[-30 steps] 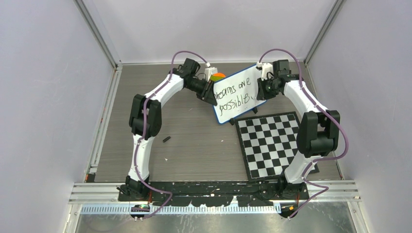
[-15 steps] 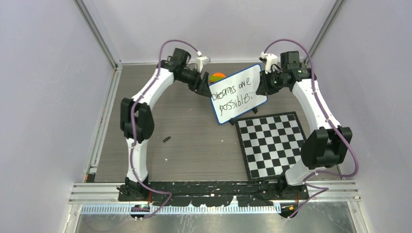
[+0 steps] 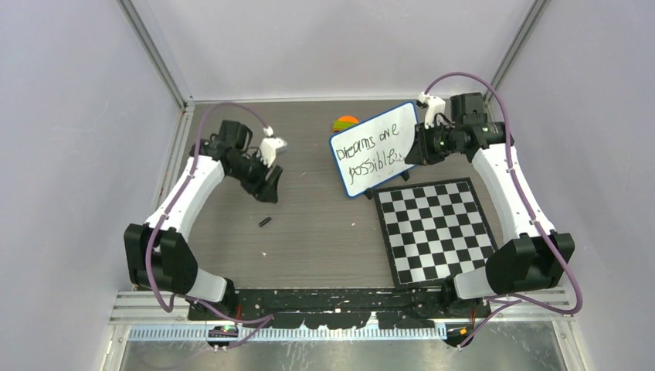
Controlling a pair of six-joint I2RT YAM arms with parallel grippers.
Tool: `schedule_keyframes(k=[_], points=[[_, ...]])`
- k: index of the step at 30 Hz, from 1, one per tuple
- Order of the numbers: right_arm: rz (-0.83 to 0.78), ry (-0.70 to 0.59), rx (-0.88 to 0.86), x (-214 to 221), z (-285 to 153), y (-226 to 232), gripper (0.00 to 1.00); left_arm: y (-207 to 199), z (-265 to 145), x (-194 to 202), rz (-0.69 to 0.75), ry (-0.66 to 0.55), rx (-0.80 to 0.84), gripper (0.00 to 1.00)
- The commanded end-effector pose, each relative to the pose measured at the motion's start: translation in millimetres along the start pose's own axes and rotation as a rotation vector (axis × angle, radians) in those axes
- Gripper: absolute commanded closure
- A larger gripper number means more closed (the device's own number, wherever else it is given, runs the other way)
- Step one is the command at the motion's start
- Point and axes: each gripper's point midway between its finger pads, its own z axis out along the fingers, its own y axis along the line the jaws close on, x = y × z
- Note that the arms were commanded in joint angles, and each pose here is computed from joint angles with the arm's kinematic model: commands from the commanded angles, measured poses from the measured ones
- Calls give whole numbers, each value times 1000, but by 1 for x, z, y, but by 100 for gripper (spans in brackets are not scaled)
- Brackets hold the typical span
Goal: Write a sentence on the whiteboard
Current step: Write a sentence on the whiteboard, then close the whiteboard marker.
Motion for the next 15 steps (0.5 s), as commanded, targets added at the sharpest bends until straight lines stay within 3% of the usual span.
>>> schedule_keyframes(k=[1, 15], points=[[17, -28, -42, 0, -9, 18, 100, 17, 6, 57, 76, 171, -104, 44], [35, -62, -91, 5, -21, 36, 100, 36, 54, 112, 136, 270, -136, 51]])
